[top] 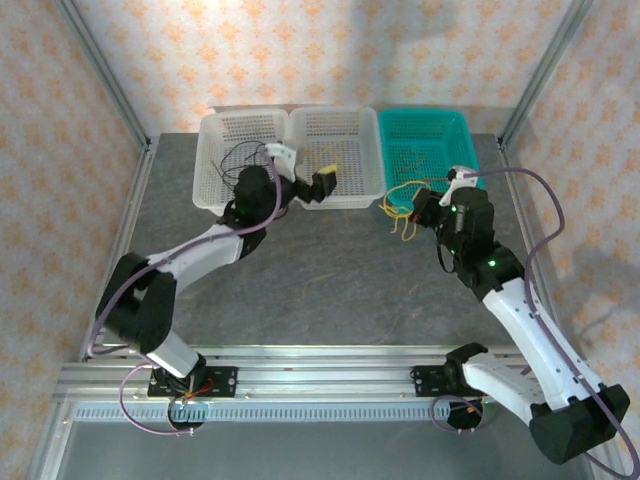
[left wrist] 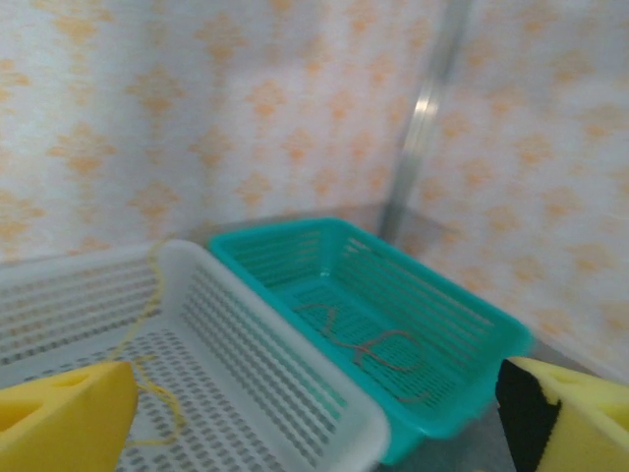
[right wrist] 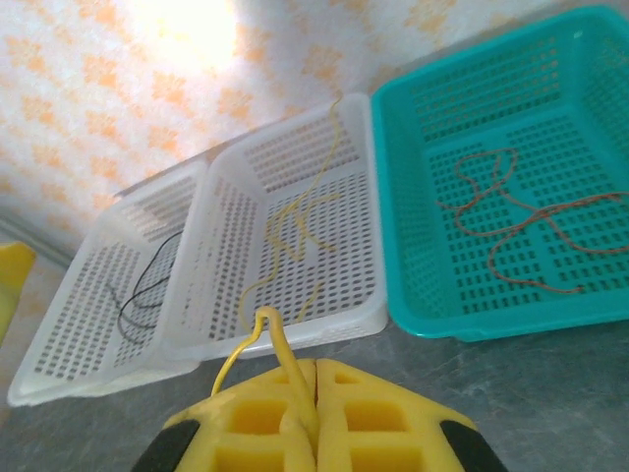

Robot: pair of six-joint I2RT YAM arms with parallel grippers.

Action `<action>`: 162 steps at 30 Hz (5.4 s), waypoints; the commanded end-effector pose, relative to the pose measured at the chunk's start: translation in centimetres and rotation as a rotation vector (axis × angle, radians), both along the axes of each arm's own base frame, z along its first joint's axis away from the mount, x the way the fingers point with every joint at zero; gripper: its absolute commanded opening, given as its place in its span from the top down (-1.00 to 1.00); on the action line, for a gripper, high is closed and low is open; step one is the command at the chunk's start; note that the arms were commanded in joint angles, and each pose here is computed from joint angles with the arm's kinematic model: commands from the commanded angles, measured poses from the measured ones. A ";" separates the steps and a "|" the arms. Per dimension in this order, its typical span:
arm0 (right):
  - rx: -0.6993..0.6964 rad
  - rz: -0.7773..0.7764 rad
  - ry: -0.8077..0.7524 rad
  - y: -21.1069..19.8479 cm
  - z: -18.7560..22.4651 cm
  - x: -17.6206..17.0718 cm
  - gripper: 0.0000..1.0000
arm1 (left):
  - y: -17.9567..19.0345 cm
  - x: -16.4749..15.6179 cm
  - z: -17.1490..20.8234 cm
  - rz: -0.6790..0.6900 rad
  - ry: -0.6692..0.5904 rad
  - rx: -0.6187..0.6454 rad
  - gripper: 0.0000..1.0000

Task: Untangle the cables

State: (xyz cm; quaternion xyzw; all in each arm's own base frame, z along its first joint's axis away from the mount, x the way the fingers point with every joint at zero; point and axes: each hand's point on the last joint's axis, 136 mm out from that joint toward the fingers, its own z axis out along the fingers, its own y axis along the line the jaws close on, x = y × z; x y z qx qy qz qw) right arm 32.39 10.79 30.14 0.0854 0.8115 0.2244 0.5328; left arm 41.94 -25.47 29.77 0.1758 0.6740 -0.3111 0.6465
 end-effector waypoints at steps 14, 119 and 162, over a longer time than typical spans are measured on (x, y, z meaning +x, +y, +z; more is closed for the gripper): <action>-0.061 0.488 -0.089 8.1 1.4 -0.2 1.00 | -2.9 -10.0 2.0 -0.332 -0.088 -0.120 -0.79; -0.193 -0.168 0.158 7.0 -5.6 23.7 1.00 | 8.2 -7.9 -6.0 0.298 0.431 -0.084 -0.99; -0.206 0.018 0.485 2.9 -15.1 -2.4 0.08 | -5.7 -12.5 -14.3 0.015 0.604 -0.116 -0.98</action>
